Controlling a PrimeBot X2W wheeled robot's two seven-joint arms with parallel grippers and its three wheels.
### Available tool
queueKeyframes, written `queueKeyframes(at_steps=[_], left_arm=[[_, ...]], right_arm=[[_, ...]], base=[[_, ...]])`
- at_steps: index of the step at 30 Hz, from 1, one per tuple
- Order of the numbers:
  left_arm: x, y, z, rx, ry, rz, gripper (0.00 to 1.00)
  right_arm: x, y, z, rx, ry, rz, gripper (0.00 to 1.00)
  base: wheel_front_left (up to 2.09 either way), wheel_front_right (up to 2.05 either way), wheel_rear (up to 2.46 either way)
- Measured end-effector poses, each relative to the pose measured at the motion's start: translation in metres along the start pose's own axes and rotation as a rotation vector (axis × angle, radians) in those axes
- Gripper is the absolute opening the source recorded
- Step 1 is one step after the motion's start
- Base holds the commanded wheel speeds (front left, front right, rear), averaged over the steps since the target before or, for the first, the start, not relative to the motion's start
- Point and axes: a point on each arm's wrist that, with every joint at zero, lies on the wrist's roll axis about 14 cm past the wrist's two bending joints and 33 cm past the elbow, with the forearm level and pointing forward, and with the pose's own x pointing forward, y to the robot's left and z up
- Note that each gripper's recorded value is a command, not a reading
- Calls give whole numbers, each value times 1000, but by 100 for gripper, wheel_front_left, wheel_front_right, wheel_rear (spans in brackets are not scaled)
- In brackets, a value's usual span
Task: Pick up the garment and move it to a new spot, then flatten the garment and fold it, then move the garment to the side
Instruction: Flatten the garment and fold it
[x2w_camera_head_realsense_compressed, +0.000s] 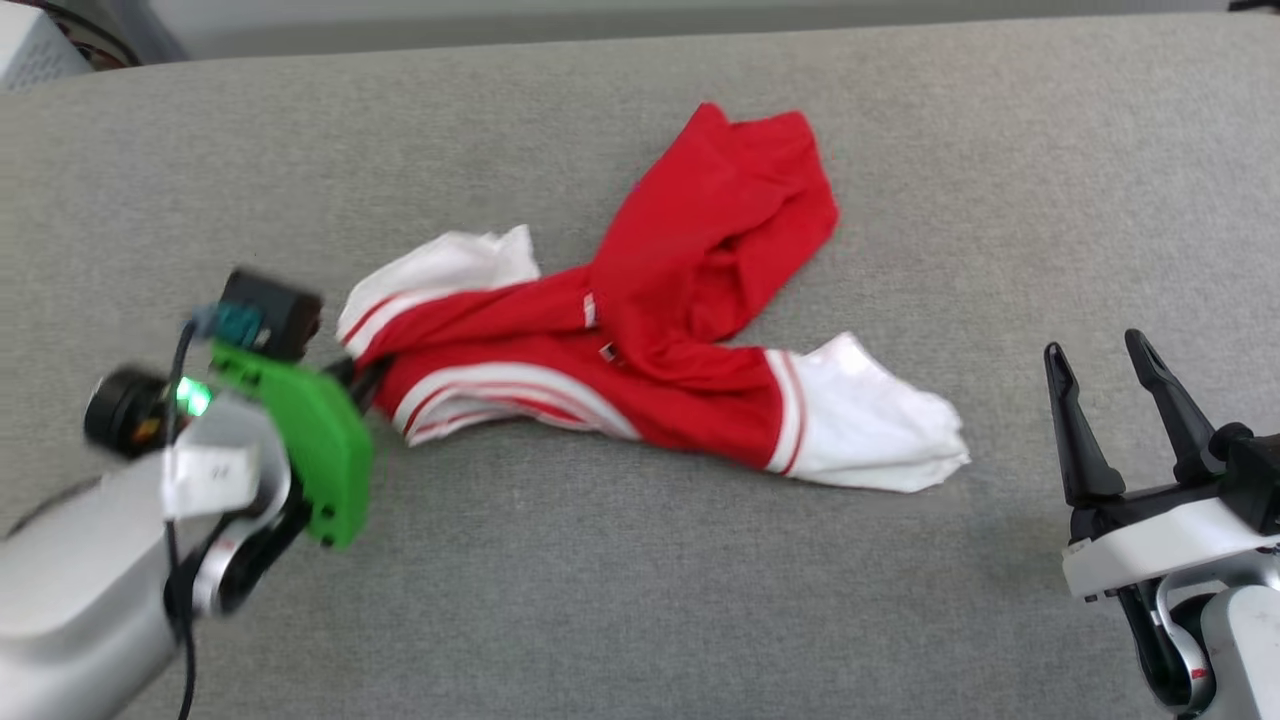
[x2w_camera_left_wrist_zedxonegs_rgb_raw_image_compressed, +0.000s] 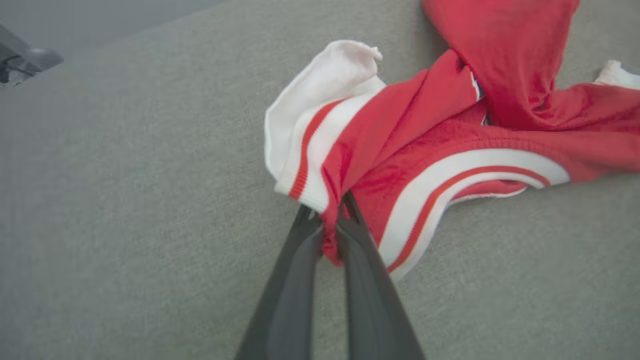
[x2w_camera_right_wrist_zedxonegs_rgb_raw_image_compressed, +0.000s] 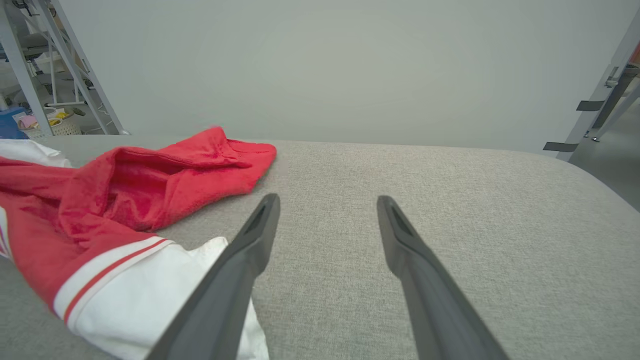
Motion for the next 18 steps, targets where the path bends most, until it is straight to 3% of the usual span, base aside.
queueKeyframes(at_steps=[7,12,13,14,18], left_arm=[[-33,7,-94,-231,138,112,0],[-31,6,-117,-280,165,129,0],[-30,6,-116,-279,153,136,20],[-29,8,-113,-274,127,146,100],[-30,14,-92,-233,-7,201,100]], right_arm=[[-2,0,-5,-8,22,7,100],[-4,-3,-9,-19,36,9,100],[-4,-3,-8,-23,38,13,100],[-4,-3,-6,-28,34,17,100],[-4,-7,9,-64,2,30,100]], base=[[0,0,0],[0,0,0],[0,0,0],[0,0,0],[0,0,0]])
